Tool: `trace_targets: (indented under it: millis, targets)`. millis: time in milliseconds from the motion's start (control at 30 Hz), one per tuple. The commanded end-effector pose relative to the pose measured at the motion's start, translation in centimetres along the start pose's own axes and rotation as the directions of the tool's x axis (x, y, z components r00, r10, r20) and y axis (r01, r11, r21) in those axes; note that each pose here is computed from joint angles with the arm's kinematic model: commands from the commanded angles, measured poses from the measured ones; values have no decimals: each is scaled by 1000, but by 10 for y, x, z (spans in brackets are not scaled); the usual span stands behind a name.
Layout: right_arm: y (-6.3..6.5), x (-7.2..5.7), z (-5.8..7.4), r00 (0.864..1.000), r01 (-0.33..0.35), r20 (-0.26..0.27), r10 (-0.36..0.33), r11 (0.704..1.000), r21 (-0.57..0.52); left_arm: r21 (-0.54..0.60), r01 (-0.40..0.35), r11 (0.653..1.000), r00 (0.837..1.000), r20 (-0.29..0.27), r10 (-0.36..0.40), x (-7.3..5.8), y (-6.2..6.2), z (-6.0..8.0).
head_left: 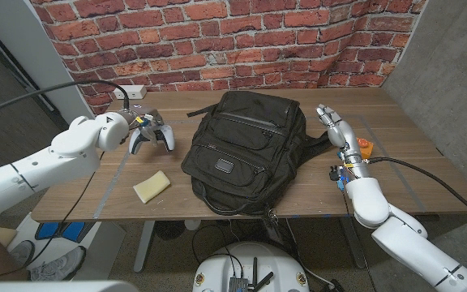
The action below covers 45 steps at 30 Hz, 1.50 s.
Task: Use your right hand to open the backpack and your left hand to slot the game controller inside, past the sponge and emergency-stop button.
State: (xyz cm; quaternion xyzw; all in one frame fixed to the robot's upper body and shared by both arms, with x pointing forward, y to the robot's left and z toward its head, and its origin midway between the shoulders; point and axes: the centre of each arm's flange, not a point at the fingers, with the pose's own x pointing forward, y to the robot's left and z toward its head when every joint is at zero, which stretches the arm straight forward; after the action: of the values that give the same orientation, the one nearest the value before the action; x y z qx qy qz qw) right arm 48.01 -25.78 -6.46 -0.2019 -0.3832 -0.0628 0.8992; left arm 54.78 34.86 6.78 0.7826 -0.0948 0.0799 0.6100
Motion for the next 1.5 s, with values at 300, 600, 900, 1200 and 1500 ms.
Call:
trace_targets:
  millis: [300,600,900,1200,1500]
  targets:
    - [13,-30,22,998,-11,59,21,986,-167,6,10,1000,1000,7,-10,6,-2,1]
    - [19,-41,31,996,-7,85,27,972,-233,1,16,1000,1000,-7,-16,3,-5,-2]
    - [33,-50,38,990,7,134,33,958,-286,6,25,1000,1000,-8,-25,4,-7,-5]
    - [50,-63,46,984,-18,162,74,946,-324,7,21,1000,1000,-7,-21,6,-7,-8]
    - [58,-74,55,978,-41,174,115,924,-381,3,19,1000,1000,-12,-19,9,-9,-12]
